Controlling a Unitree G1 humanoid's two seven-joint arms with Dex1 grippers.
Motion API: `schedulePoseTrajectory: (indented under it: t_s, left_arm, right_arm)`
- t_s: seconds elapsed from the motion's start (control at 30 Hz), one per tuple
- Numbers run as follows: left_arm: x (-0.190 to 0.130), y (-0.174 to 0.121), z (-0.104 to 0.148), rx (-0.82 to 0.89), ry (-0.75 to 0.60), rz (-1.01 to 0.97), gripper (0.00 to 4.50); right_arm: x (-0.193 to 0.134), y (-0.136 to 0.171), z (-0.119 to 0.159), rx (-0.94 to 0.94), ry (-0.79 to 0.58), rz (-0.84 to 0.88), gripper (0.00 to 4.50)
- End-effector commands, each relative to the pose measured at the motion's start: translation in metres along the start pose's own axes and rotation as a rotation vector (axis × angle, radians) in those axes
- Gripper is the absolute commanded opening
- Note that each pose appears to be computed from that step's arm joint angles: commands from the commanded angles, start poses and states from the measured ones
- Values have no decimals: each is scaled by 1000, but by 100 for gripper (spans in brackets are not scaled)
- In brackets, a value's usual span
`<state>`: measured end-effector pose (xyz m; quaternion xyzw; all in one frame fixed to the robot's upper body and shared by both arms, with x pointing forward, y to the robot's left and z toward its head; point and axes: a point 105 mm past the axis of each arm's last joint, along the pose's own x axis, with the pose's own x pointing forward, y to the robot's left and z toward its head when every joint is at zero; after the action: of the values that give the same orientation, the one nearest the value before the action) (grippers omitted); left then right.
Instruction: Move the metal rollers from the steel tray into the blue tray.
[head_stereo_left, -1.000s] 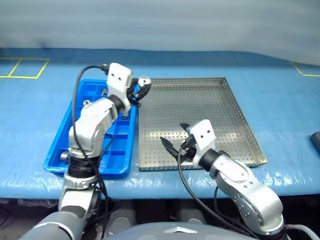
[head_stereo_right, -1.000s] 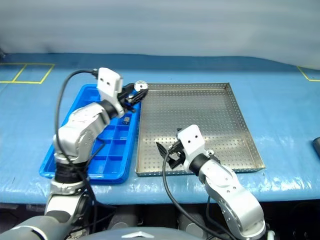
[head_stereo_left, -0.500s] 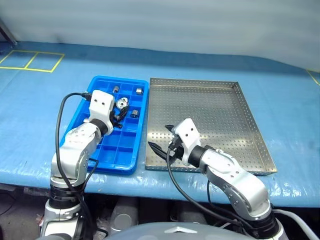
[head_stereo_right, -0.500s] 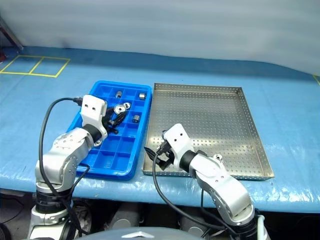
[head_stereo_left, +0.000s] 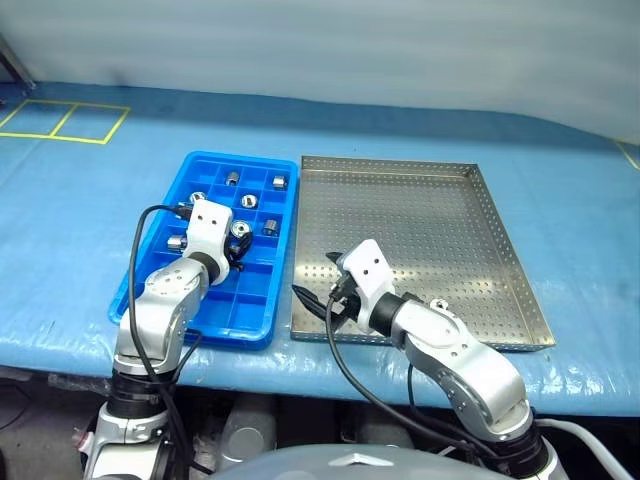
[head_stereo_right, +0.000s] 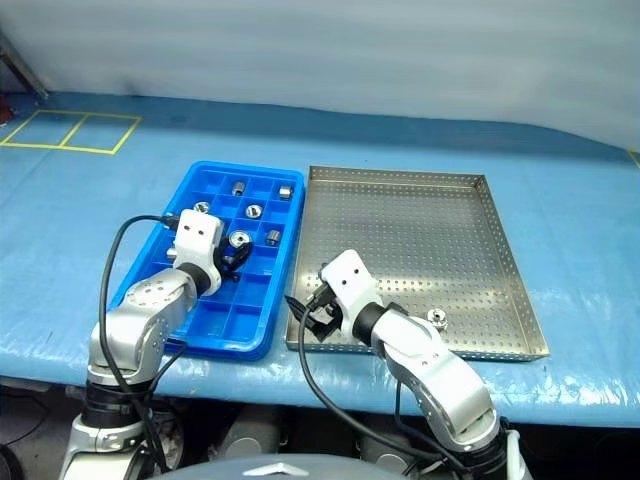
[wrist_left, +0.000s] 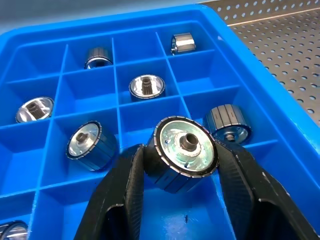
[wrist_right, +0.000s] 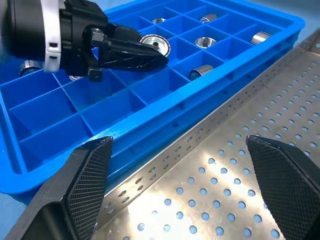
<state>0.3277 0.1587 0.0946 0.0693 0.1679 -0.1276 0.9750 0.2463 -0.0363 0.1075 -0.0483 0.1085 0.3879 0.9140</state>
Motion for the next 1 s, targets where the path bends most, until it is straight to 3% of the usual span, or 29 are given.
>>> schedulePoseTrajectory:
  t_s: [0.03,0.37,0.57,0.73,1.0]
  left_arm:
    - [2,2,-4,11,18,19,189]
    - [0,7,-8,-34,37,76,189]
    - [-11,5,19,-54,-114,65,189]
    - [-16,6,31,-49,-163,73,189]
    - [-21,3,18,-50,-107,64,189]
  right_arm:
    - [-5,3,14,-18,-65,-7,450]
    - [-9,0,12,-11,-55,-32,450]
    - [-9,1,10,-2,-48,-27,450]
    - [-8,4,9,2,-45,-11,450]
    - [-8,6,8,6,-37,4,450]
